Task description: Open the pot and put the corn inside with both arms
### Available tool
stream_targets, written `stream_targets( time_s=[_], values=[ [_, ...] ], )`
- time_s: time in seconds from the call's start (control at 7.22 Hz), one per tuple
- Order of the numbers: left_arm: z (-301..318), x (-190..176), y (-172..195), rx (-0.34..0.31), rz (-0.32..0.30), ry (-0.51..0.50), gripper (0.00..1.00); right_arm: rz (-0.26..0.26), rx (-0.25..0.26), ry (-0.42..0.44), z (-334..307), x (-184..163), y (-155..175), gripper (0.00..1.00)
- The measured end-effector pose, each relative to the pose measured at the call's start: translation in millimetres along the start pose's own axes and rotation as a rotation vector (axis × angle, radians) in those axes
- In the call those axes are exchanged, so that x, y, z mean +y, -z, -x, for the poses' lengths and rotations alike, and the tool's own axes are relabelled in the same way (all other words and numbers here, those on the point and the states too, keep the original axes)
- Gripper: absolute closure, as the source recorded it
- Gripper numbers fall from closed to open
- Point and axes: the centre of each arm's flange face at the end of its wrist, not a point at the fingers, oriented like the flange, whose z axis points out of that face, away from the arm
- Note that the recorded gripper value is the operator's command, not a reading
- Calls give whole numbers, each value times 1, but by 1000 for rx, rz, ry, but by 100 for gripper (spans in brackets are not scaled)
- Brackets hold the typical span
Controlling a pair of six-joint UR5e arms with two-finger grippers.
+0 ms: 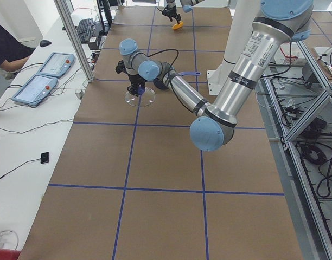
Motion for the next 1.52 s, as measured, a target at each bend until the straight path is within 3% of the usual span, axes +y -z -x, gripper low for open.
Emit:
stream_targets(
  time_s=[0.28, 0.42, 0.83, 1.11, 1.52],
  values=[
    [2, 1, 0, -1, 1, 0, 45, -10, -39, 9, 7, -3, -4, 2],
    [2, 2, 0, -1, 0, 0, 45, 2, -44, 11, 10, 1, -9, 8],
    [3, 2, 1, -2, 0, 1, 45, 40, -31, 19, 14, 9, -20, 51],
    [3, 2, 1, -2, 1, 2, 45, 47, -18, 28, 15, 5, -19, 74],
    [4, 3, -1, -2, 3, 4, 45, 45, -5, 47, 20, -6, -13, 77]
  ],
)
